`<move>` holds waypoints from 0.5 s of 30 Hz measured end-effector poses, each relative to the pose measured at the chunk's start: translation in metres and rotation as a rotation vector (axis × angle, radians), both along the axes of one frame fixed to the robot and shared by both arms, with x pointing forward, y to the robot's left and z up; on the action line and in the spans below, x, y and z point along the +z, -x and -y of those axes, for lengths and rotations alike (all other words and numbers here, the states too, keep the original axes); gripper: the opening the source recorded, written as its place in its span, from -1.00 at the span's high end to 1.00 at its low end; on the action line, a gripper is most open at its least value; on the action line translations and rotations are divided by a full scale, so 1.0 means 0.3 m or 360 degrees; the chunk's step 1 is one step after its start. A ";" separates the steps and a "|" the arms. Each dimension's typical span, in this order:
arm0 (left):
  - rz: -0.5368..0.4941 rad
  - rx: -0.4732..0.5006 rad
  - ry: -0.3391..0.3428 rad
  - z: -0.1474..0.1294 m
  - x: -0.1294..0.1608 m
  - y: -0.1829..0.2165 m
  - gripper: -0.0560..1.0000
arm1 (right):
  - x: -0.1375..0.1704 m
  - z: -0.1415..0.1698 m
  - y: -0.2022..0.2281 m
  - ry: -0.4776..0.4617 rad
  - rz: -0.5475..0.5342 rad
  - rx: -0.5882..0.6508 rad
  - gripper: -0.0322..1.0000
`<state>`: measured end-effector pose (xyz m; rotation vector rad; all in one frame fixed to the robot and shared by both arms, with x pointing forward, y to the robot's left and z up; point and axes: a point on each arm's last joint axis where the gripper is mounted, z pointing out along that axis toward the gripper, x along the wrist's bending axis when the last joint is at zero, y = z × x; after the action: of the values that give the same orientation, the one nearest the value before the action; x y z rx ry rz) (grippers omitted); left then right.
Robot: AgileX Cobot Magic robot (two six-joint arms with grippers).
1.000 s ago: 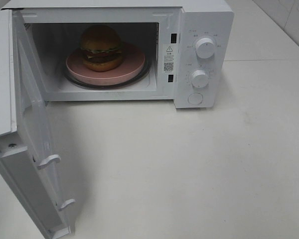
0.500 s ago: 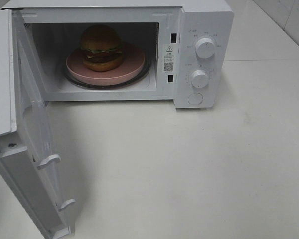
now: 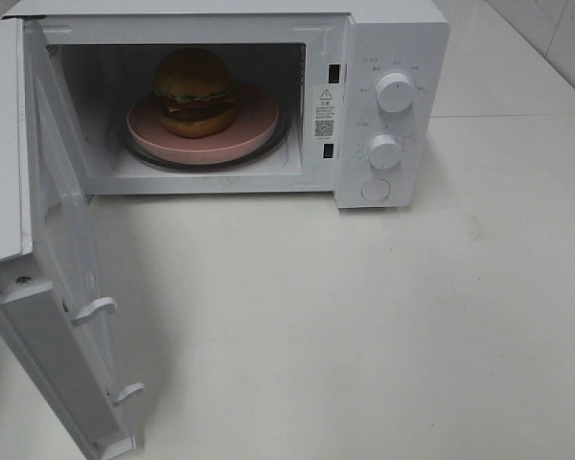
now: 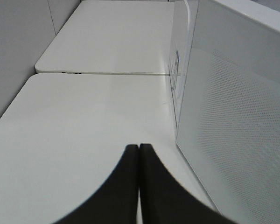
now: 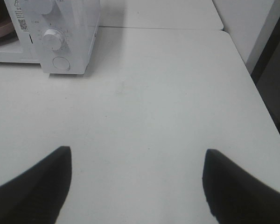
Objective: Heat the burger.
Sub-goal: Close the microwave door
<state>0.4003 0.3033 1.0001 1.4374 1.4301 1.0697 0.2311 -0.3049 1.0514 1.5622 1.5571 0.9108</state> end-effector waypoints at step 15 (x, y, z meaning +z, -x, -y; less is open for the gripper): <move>0.0204 -0.0483 -0.0054 0.085 -0.085 -0.136 0.89 | 0.000 0.000 0.000 0.0000 0.0000 0.0000 -0.53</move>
<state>0.4412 0.2779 0.9745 1.5237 1.0678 0.9759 0.2311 -0.3049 1.0514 1.5622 1.5571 0.9108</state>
